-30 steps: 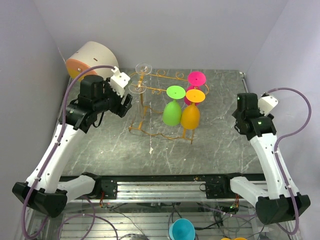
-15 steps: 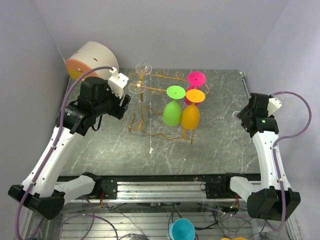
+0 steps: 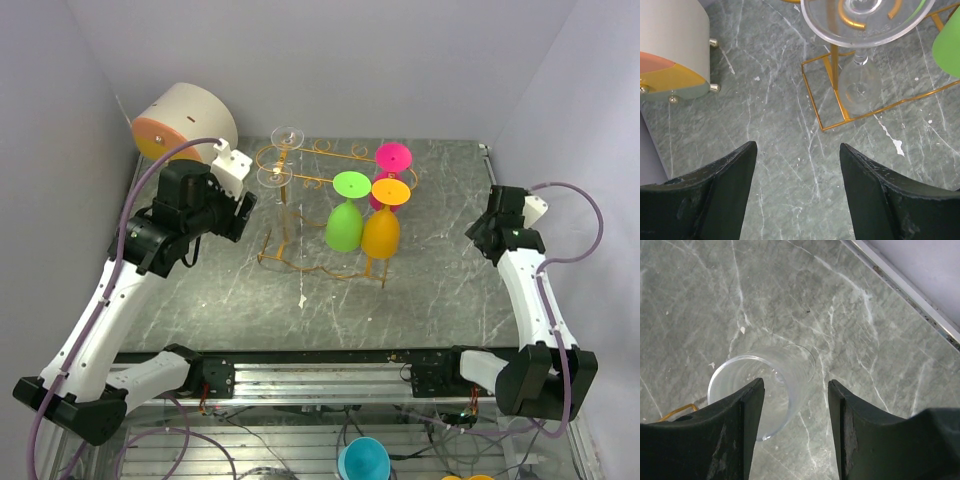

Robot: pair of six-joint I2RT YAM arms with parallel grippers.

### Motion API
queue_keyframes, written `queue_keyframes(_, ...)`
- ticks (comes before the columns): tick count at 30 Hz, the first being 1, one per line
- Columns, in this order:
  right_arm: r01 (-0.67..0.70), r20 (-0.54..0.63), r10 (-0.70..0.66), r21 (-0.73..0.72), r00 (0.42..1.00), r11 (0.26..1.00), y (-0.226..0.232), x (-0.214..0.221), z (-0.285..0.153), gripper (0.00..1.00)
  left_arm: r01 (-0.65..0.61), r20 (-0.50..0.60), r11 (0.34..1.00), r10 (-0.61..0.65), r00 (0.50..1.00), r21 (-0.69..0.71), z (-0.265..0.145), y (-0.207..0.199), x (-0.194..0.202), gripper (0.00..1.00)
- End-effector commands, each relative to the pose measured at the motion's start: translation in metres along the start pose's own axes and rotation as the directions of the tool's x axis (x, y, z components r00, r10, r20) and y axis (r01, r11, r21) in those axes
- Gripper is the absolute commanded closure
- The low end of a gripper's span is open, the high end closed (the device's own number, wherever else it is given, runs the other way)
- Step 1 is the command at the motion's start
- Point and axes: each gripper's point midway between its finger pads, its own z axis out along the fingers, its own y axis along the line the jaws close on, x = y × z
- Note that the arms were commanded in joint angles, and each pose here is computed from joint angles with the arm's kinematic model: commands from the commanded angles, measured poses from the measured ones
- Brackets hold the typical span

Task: Place the wine glass upside down on the wine glass rack

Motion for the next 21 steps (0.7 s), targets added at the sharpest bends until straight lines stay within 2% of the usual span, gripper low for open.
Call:
queue_keyframes(1, 0.009, -0.008, -0.01, -0.019, 1.0, 1.0, 0.003, 0.004, 0.008, 0.48, 0.006, 0.025, 1.0, -0.006, 1.0, -0.003, -0.002, -0.001, -0.005, 0.23)
queue_keyframes(6, 0.021, -0.057, -0.022, -0.02, 0.998, 1.0, 0.001, 0.021, 0.013, 0.56, 0.003, 0.026, 1.0, -0.004, 1.0, 0.012, -0.002, -0.004, -0.004, 0.23)
queue_keyframes(12, 0.036, -0.098, -0.04, -0.049, 0.994, 0.998, 0.001, 0.036, 0.015, 0.84, -0.006, 0.019, 1.0, 0.005, 1.0, 0.017, -0.004, -0.005, -0.002, 0.23)
queue_keyframes(14, 0.048, -0.126, -0.055, -0.062, 0.991, 0.997, 0.002, 0.042, 0.016, 1.0, -0.007, 0.015, 1.0, 0.007, 1.0, 0.026, -0.007, -0.006, -0.002, 0.23)
queue_keyframes(18, 0.058, -0.15, -0.074, -0.11, 0.986, 0.992, 0.007, 0.048, 0.013, 1.0, -0.02, 0.002, 0.999, 0.02, 1.0, 0.049, -0.016, -0.008, -0.004, 0.23)
queue_keyframes(21, 0.05, -0.1, -0.064, -0.134, 0.993, 0.99, 0.009, 0.03, -0.001, 1.0, -0.025, -0.01, 0.997, 0.026, 1.0, 0.078, -0.028, -0.012, -0.011, 0.23)
